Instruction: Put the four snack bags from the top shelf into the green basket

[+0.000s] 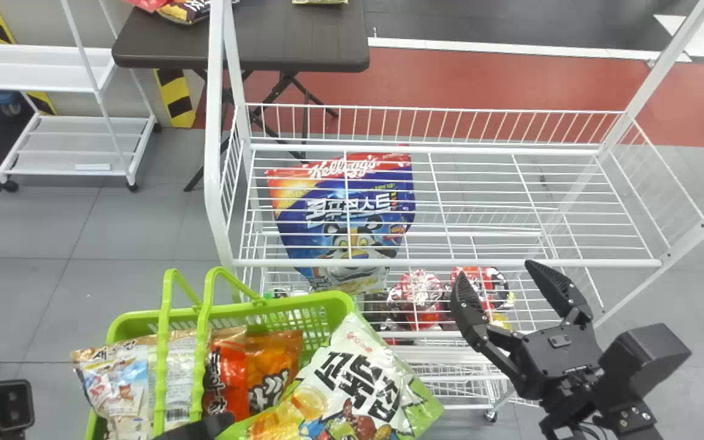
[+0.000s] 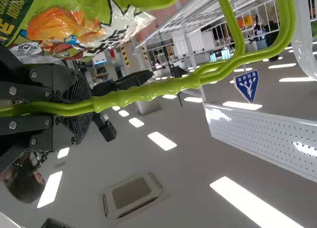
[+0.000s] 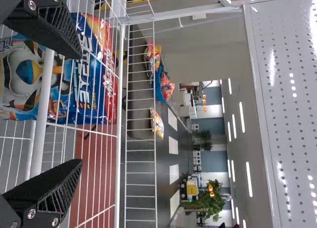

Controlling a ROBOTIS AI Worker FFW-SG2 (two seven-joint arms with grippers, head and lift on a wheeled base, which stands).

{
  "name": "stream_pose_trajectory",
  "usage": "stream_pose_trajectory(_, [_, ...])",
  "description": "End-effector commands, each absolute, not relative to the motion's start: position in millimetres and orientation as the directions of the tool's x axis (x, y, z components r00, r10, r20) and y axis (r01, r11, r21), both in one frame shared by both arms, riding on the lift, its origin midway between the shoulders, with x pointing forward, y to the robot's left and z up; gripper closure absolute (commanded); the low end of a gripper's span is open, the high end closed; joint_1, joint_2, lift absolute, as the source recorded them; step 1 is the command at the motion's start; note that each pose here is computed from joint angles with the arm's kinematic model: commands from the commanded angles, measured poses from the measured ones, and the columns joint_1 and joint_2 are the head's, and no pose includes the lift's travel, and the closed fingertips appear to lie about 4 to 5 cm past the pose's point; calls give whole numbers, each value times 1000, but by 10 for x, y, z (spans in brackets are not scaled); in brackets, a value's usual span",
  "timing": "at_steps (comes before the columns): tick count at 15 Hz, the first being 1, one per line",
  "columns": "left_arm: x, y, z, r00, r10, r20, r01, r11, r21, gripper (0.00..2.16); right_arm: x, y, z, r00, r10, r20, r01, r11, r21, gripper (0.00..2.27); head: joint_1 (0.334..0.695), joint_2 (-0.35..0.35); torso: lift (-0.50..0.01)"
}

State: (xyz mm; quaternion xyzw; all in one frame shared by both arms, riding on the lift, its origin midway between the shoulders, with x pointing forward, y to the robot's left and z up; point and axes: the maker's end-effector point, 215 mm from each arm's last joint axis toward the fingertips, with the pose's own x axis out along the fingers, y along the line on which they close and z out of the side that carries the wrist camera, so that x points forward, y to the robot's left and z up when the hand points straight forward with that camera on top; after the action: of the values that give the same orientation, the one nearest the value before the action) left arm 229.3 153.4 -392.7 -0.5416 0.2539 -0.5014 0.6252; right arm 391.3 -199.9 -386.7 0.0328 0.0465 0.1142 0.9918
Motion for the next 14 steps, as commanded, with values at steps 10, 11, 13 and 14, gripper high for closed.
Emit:
stream_pose_trajectory(10, [2259,1550,-3935,374,-901,220,347,-83,-934,2148,3854,-1973,-3822,974,219,-52,-214,973,85,56,695,-91,0])
stream_pose_trajectory(11, [2261,1555,-3931,374,-901,219,349,-82,-934,2148,3849,-1958,-3810,974,221,-47,-216,973,85,56,695,-88,0])
stream_pose_trajectory(13, [2252,1570,-3932,375,-901,217,348,-80,-934,2148,3843,-1942,-3806,974,223,-45,-219,972,86,60,695,-82,0])
stream_pose_trajectory(14, [2253,1576,-3933,377,-901,216,349,-79,-934,2148,3841,-1933,-3813,974,223,-46,-219,972,89,60,695,-78,0])
